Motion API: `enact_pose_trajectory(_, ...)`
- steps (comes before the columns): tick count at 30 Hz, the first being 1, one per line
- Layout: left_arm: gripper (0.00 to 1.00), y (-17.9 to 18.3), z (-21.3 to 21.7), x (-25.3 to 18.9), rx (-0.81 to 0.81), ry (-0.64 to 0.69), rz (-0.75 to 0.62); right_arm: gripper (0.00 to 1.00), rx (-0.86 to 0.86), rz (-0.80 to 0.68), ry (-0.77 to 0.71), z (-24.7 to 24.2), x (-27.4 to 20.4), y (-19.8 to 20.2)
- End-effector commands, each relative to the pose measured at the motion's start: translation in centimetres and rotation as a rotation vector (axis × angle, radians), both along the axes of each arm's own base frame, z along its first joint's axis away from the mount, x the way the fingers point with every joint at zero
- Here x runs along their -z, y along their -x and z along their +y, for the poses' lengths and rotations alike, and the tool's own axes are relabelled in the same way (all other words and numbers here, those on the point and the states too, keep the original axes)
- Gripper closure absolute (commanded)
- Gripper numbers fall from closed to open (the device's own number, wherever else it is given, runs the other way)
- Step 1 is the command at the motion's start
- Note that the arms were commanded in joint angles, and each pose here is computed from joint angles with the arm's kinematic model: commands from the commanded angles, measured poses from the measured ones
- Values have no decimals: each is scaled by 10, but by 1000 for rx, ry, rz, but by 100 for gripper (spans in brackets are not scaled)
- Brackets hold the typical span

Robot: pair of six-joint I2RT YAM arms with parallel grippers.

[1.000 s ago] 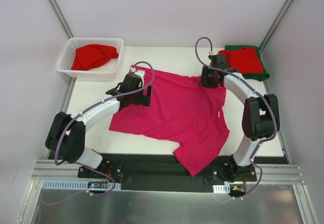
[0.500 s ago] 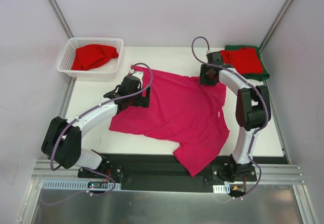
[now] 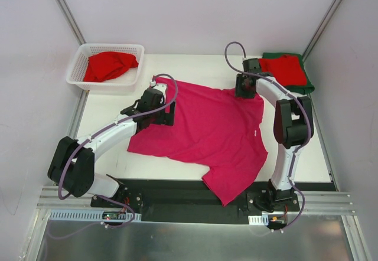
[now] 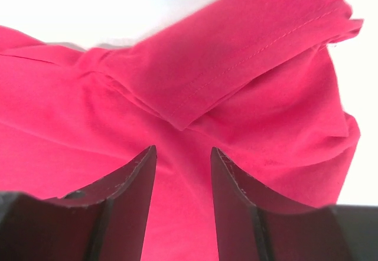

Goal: Fold and stack the t-shirts
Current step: Flatten out the tshirt

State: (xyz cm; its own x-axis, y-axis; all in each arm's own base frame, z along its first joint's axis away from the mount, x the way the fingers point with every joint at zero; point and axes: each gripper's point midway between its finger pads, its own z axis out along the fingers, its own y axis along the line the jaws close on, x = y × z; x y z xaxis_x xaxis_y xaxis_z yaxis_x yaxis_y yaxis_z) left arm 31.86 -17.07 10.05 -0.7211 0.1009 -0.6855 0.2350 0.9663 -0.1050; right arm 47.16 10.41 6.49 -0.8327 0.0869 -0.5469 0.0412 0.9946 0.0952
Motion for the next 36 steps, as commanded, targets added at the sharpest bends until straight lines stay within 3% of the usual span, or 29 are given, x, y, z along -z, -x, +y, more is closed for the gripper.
enact_pose_trajectory(1, 4, 1, 2, -8, -19, 9, -38, 55, -6, 2, -3, -1, -2, -7)
enact_pose_trajectory(36, 5, 0, 5, -5, -26, -9, -42, 59, -43, 47, -63, 10, 17, -22)
